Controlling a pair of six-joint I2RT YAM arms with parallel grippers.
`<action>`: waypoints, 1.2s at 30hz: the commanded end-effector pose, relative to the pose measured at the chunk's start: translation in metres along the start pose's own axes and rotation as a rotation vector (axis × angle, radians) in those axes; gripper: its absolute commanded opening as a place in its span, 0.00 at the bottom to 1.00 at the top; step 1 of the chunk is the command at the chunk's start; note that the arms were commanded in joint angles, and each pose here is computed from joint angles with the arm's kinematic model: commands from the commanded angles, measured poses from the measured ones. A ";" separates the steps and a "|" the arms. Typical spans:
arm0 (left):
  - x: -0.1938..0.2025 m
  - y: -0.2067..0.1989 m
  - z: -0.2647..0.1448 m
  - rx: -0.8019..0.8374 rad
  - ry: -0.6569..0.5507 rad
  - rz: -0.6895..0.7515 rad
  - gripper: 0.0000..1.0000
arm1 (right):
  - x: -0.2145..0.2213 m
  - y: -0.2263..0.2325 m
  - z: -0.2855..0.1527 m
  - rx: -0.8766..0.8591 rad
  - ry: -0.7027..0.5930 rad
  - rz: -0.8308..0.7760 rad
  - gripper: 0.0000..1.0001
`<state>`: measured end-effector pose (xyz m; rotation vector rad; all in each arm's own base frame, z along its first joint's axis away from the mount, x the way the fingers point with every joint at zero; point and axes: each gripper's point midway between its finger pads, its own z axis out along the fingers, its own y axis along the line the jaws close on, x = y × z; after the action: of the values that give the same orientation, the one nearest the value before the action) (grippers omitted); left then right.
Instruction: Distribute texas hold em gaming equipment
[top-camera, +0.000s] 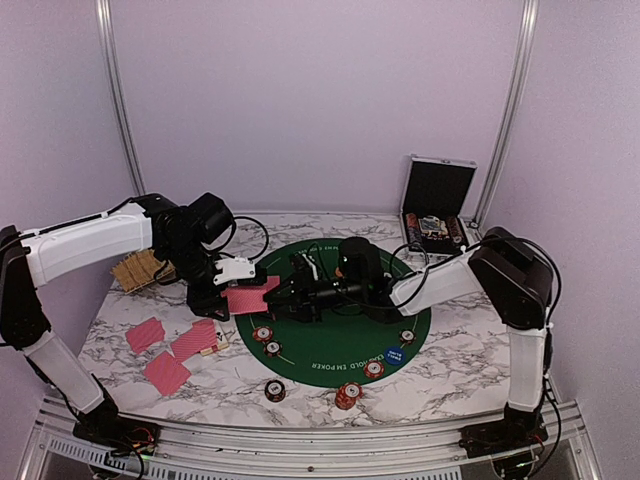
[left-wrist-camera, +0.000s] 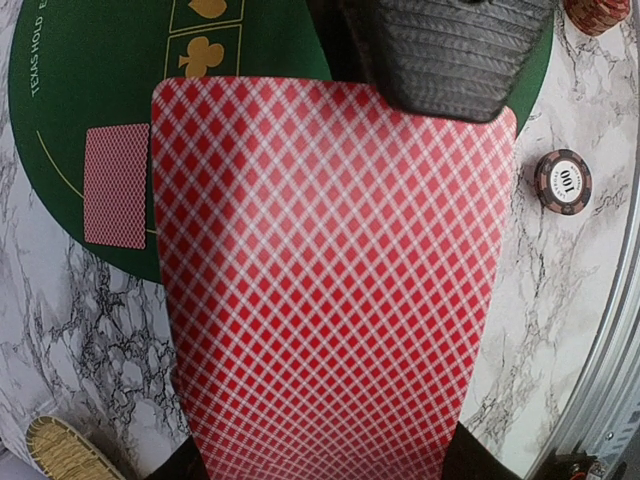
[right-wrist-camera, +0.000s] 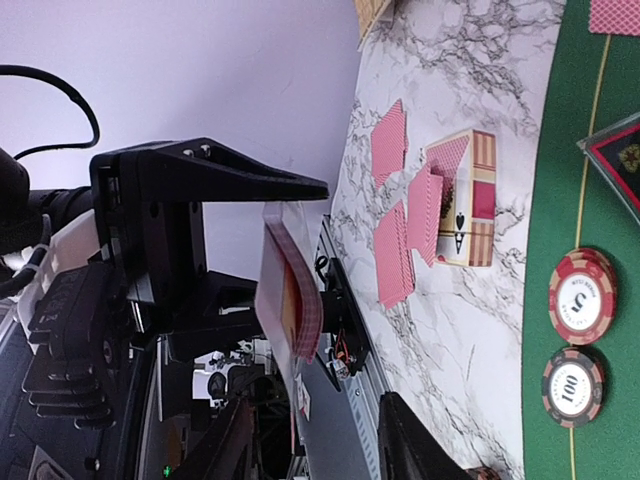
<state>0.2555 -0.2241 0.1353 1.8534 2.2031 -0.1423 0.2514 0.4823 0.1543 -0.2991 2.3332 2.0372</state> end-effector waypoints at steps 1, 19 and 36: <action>-0.003 -0.002 -0.005 0.017 -0.010 -0.012 0.61 | -0.002 0.023 0.011 -0.077 0.010 -0.040 0.41; 0.000 -0.002 -0.004 0.014 0.005 -0.012 0.60 | -0.002 0.025 0.010 -0.094 0.007 -0.032 0.00; 0.009 -0.007 -0.001 0.021 0.026 -0.006 0.61 | 0.016 -0.064 -0.130 0.203 -0.095 0.069 0.00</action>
<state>0.2550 -0.2226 0.1347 1.8534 2.2113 -0.1401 0.2654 0.3725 0.1359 -0.1116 2.3788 1.8970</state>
